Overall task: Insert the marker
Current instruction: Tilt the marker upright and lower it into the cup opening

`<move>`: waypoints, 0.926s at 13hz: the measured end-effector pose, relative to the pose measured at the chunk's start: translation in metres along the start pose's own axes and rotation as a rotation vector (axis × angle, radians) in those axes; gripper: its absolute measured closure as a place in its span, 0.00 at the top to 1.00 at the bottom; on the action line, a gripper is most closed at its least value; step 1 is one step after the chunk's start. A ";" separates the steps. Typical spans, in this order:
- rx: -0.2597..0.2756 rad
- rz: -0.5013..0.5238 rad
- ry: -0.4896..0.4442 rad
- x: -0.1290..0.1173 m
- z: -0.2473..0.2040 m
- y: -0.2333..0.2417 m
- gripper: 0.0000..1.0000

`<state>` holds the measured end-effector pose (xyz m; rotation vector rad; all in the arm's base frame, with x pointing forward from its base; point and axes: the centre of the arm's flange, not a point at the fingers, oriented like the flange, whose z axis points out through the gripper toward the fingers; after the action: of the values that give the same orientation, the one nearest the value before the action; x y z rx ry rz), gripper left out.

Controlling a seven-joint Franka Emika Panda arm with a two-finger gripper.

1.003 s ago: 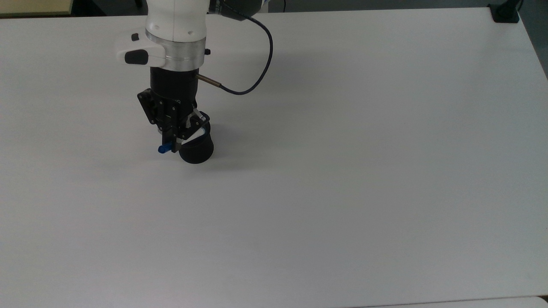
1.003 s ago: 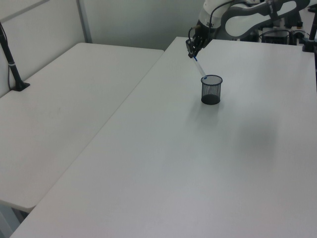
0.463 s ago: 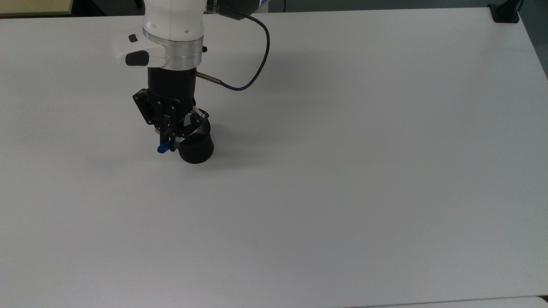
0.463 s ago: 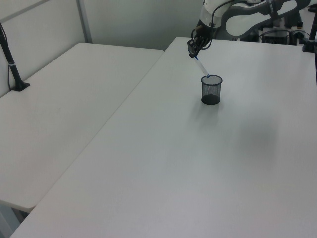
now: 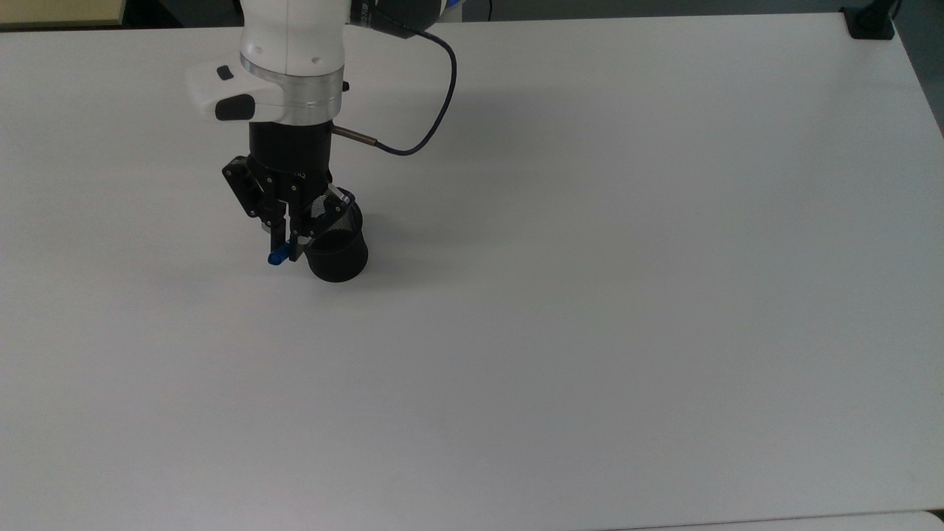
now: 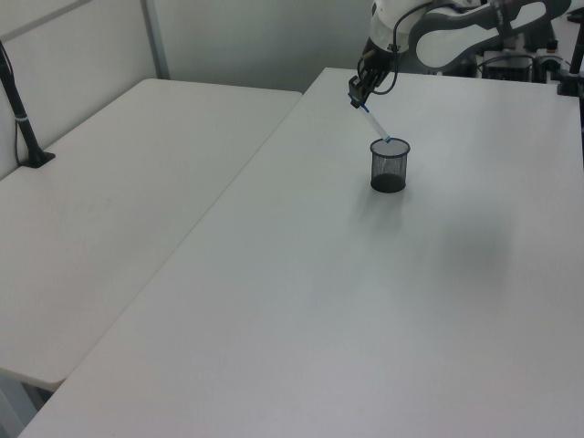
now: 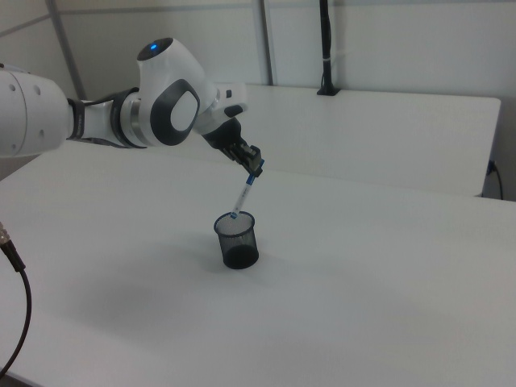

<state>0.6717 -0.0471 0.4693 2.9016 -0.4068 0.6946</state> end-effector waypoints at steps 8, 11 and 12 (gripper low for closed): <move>-0.005 -0.025 -0.034 -0.010 0.019 -0.007 0.18; -0.002 -0.042 -0.051 -0.019 0.025 -0.015 0.18; -0.001 -0.049 -0.056 -0.021 0.026 -0.018 0.18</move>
<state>0.6700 -0.0299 0.4351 2.9247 -0.3415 0.6077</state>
